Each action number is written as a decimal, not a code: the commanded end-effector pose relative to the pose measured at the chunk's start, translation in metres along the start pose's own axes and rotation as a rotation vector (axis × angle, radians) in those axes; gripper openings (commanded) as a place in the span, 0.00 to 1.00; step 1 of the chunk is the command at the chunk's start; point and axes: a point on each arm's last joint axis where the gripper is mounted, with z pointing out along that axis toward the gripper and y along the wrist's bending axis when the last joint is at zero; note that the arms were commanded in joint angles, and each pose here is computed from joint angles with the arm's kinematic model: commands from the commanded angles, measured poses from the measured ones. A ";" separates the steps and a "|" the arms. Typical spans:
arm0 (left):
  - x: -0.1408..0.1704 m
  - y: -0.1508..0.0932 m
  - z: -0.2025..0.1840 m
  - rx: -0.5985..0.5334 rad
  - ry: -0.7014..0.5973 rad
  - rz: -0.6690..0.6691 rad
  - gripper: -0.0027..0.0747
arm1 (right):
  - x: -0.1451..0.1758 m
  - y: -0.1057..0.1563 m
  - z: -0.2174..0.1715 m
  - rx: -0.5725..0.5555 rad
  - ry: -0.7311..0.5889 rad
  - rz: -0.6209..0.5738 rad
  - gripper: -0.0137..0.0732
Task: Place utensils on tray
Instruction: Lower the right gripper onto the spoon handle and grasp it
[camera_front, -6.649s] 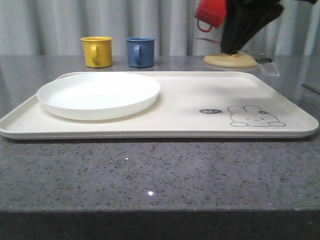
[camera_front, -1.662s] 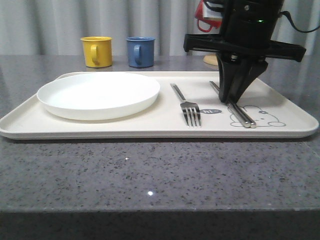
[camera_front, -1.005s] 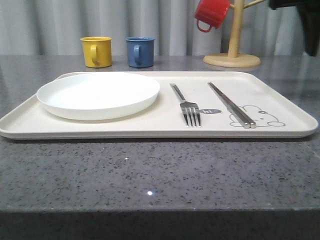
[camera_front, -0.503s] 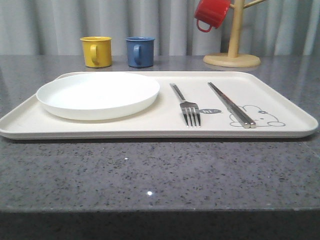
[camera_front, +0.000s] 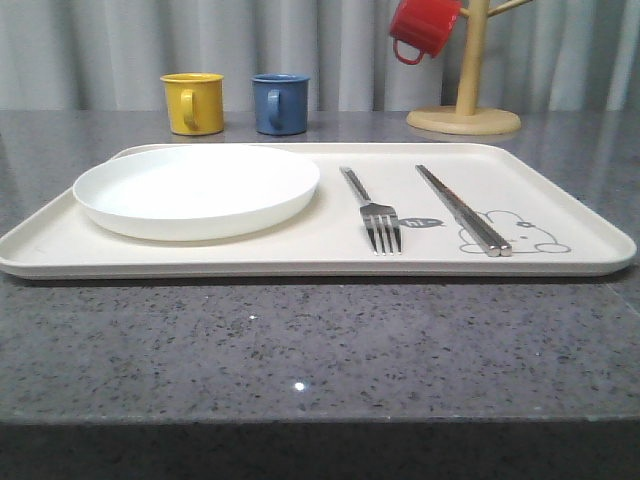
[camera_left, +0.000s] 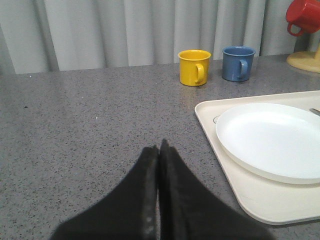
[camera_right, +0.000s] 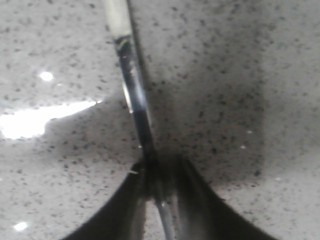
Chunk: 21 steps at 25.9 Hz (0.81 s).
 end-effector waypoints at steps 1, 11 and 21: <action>-0.016 0.001 -0.002 -0.005 -0.101 -0.019 0.01 | -0.001 -0.002 -0.024 -0.007 -0.076 -0.003 0.17; -0.016 0.001 -0.002 -0.005 -0.101 -0.019 0.01 | 0.016 -0.001 -0.064 -0.013 -0.120 0.028 0.13; -0.016 0.001 -0.002 -0.005 -0.101 -0.019 0.01 | 0.052 0.072 -0.107 -0.123 -0.140 -0.099 0.13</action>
